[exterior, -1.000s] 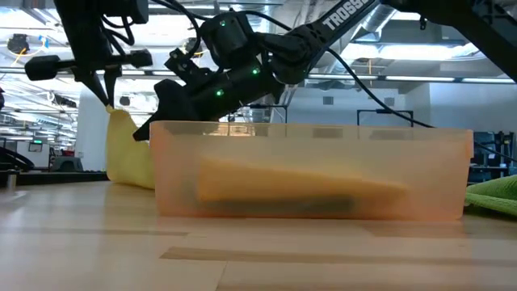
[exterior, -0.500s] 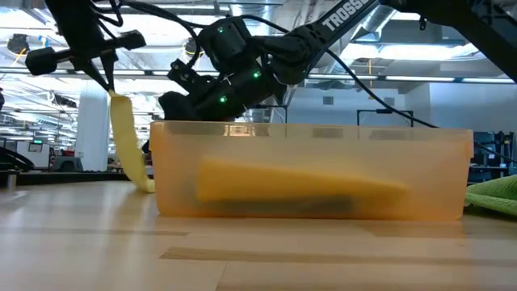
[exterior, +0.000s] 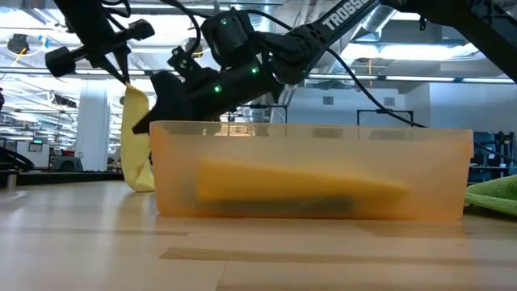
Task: Fold microfiber towels
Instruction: Fold the yellow towel
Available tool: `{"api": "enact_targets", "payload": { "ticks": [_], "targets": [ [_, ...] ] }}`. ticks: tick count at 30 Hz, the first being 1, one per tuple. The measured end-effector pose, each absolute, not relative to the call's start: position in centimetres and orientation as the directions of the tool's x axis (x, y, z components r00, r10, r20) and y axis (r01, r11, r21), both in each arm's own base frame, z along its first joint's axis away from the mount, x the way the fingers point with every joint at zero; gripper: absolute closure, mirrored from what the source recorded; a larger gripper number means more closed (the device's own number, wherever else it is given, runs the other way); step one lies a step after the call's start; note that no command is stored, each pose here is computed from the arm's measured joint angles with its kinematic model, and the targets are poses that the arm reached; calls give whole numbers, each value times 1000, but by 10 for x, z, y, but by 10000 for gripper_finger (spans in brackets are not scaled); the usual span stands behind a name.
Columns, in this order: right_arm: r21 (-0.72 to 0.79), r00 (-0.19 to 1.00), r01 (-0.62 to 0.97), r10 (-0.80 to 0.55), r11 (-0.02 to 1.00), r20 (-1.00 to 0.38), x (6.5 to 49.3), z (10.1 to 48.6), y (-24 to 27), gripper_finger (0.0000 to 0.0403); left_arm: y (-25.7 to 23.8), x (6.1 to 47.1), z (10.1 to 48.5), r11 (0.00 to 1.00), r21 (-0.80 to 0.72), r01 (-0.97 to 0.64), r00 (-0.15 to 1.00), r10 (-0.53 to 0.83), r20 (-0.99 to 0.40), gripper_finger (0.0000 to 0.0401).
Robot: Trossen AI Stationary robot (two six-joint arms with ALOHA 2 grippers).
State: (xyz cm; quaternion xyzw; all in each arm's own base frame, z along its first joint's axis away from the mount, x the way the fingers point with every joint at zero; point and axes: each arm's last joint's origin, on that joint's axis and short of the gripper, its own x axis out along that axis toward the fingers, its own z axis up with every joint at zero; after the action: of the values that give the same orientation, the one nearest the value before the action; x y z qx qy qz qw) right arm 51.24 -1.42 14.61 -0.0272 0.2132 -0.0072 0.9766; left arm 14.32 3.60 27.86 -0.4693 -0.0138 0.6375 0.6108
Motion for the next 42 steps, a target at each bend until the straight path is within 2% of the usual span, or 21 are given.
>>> {"api": "enact_targets", "payload": {
  "ticks": [3, 8, 13, 20, 34, 42],
  "targets": [
    [41, 914, 63, -41, 997, -403, 513, 147, -21, 159, 36, 144, 278, -253, -589, -767, 187, 791, -583, 401],
    [73, 906, 156, -113, 985, -409, 512, 147, -33, 159, 36, 147, 280, -230, -600, -766, 209, 794, -571, 401],
    [165, 910, 144, -66, 976, -409, 512, 147, -32, 159, 36, 148, 280, -218, -601, -769, 218, 795, -567, 401],
    [170, 911, 106, -27, 980, -411, 513, 147, -17, 159, 37, 150, 283, -202, -627, -752, 218, 822, -527, 401],
    [161, 907, 102, -25, 982, -420, 512, 146, -15, 159, 39, 162, 292, -129, -703, -700, 290, 847, -444, 401],
    [159, 899, 107, -27, 981, -436, 511, 144, -15, 159, 40, 168, 302, -53, -738, -673, 342, 862, -374, 401]
  ]
}}
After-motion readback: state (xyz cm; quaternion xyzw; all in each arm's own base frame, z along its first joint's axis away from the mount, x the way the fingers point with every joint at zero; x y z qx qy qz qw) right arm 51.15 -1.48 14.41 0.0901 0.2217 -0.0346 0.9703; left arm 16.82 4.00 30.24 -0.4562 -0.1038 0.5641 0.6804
